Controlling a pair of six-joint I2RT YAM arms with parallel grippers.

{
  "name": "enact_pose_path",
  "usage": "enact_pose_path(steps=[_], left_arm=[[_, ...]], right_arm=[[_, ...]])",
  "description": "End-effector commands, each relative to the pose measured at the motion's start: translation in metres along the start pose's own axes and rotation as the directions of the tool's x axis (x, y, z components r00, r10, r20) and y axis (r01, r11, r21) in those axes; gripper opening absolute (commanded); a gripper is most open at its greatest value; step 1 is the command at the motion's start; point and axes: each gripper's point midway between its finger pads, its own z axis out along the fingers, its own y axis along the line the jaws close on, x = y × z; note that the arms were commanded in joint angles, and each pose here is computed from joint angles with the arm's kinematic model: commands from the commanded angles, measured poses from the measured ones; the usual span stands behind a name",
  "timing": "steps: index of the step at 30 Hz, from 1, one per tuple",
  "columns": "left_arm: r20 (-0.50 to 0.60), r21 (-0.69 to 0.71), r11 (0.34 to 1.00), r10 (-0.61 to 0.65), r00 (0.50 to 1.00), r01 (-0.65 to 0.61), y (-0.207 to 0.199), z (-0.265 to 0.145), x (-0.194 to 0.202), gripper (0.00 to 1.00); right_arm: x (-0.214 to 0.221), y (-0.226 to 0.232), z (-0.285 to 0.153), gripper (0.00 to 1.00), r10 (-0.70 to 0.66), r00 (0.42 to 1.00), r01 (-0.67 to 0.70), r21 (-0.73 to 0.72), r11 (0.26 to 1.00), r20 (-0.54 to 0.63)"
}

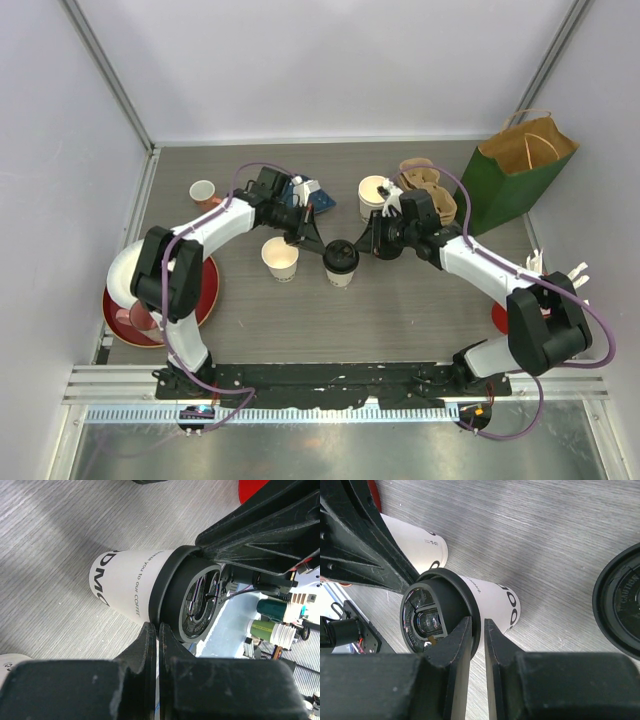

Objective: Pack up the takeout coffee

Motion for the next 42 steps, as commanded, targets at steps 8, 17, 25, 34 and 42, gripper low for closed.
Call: enact_pose_path(steps=[8,17,25,34,42], left_arm=[[-0.134,-0.224,0.973,-0.086,0.987,0.054,0.077,0.042,0.044,0.00],[-0.109,-0.213,0.977,-0.057,0.992,0.032,0.070,0.040,0.032,0.00],[0.022,-0.243,0.964,0.120,0.992,-0.112,0.041,0.016,-0.019,0.00],[0.044,-0.265,0.954,0.159,0.986,-0.142,0.042,0.013,-0.033,0.00],[0.059,-0.203,0.962,0.196,0.979,-0.180,0.016,0.003,-0.030,0.00]], right_arm=[[0.041,-0.028,0.015,0.17,0.041,0.994,-0.032,0.087,0.996,-0.106],[0.045,-0.032,0.019,0.13,0.047,0.993,-0.038,0.083,0.996,-0.109],[0.019,-0.022,0.022,0.13,-0.014,0.999,0.016,0.044,0.999,-0.050],[0.004,-0.017,0.021,0.13,-0.039,0.999,0.040,0.040,0.998,-0.008],[0.006,-0.006,0.009,0.14,-0.056,0.998,0.056,0.009,0.998,0.004]])
